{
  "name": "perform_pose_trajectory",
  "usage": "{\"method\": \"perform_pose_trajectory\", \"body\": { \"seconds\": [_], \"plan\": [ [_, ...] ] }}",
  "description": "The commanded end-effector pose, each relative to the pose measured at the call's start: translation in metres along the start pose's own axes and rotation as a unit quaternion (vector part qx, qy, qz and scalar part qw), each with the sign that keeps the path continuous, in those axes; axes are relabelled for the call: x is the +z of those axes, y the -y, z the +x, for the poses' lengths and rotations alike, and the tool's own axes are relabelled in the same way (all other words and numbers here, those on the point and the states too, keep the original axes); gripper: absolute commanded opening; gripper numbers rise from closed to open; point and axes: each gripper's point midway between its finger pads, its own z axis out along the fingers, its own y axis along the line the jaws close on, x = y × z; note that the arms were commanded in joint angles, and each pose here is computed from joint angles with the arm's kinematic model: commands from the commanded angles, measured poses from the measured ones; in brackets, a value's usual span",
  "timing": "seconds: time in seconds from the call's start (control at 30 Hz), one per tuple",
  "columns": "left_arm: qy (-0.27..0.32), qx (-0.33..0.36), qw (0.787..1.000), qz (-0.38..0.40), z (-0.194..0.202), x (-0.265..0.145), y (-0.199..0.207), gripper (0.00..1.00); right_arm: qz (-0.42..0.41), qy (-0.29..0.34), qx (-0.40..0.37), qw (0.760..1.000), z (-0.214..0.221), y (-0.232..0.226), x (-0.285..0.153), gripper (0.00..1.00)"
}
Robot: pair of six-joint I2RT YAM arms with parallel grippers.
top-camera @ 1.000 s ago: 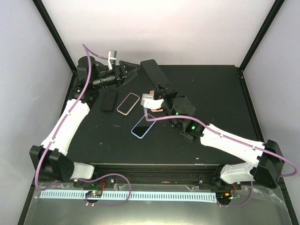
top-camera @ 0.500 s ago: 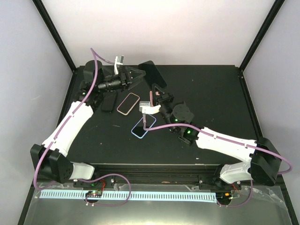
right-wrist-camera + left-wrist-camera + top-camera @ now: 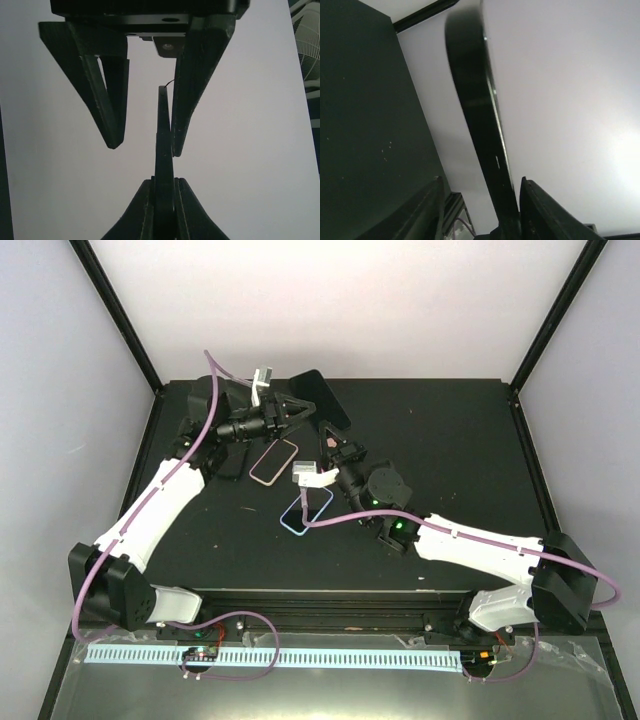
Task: Take the phone out of the phone case
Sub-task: Place the phone at the center of the board.
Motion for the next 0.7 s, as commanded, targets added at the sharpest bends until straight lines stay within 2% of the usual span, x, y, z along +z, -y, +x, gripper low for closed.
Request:
{"method": "perform_pose_trajectory", "body": {
  "seconds": [0.0, 0.27, 0.4, 0.47, 0.5, 0.57, 0.67],
  "plan": [
    [0.006, -0.007, 1.000, 0.008, -0.002, 0.004, -0.001, 0.39, 0.043, 0.003, 0.023, 0.999, -0.005, 0.019, -0.001, 0.02],
    [0.007, -0.006, 1.000, 0.011, -0.001, 0.003, 0.000, 0.13, 0.040, 0.005, 0.024, 0.999, -0.007, 0.014, -0.003, 0.04],
    [0.013, -0.004, 1.000, 0.009, -0.006, 0.001, -0.002, 0.02, 0.029, -0.004, 0.039, 0.999, -0.003, 0.012, -0.004, 0.12],
    [0.018, 0.003, 1.000, 0.009, -0.010, -0.001, 0.001, 0.02, 0.026, -0.007, 0.045, 0.999, -0.001, 0.012, -0.005, 0.16],
    [0.020, 0.007, 1.000, 0.009, -0.012, -0.003, 0.002, 0.02, 0.023, -0.009, 0.047, 0.999, 0.000, 0.011, -0.006, 0.22],
    [0.025, 0.013, 1.000, 0.008, -0.017, -0.005, 0.004, 0.02, 0.013, -0.011, 0.052, 0.999, 0.001, 0.008, -0.008, 0.45],
    [0.033, 0.023, 0.999, 0.004, -0.027, -0.009, 0.005, 0.02, -0.002, -0.016, 0.062, 0.998, 0.005, 0.002, -0.011, 0.63]
  ]
}}
